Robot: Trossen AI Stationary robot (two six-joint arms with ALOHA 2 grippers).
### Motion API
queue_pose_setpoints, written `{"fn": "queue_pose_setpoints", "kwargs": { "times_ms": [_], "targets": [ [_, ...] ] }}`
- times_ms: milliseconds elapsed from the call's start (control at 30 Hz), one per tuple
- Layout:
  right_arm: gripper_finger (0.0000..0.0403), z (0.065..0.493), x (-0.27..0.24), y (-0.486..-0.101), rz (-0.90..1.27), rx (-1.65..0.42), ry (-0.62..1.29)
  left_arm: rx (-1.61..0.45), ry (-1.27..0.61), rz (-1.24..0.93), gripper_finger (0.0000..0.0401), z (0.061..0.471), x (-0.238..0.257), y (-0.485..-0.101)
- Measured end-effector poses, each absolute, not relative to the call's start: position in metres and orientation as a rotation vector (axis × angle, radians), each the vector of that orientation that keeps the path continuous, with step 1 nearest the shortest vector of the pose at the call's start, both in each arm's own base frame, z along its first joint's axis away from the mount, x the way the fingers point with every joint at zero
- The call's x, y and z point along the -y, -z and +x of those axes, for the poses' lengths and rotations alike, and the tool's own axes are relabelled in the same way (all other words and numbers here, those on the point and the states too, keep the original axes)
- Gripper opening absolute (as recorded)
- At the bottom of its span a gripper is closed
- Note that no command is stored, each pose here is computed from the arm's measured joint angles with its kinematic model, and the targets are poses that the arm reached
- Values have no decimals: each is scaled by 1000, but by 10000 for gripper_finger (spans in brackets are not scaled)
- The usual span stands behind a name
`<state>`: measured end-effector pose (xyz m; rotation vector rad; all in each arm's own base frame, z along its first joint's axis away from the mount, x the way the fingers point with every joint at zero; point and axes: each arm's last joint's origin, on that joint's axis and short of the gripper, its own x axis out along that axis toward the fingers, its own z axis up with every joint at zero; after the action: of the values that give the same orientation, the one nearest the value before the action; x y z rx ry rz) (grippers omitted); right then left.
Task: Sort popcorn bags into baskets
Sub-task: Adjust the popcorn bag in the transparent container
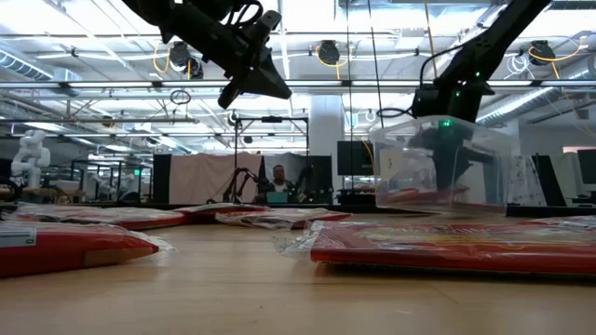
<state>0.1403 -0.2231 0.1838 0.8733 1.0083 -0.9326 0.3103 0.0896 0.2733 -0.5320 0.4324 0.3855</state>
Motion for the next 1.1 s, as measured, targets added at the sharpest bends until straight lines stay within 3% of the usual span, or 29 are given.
{"fn": "queue_pose_setpoints", "kwargs": {
  "times_ms": [600, 1100],
  "targets": [
    [1, 124, 194, -250, 889, -675, 964, -418, -416, -507, 26, 308, -98, -274],
    [1, 121, 176, -289, 1065, -324, 805, -382, -446, -490, 26, 305, -111, -277]
  ]
}}
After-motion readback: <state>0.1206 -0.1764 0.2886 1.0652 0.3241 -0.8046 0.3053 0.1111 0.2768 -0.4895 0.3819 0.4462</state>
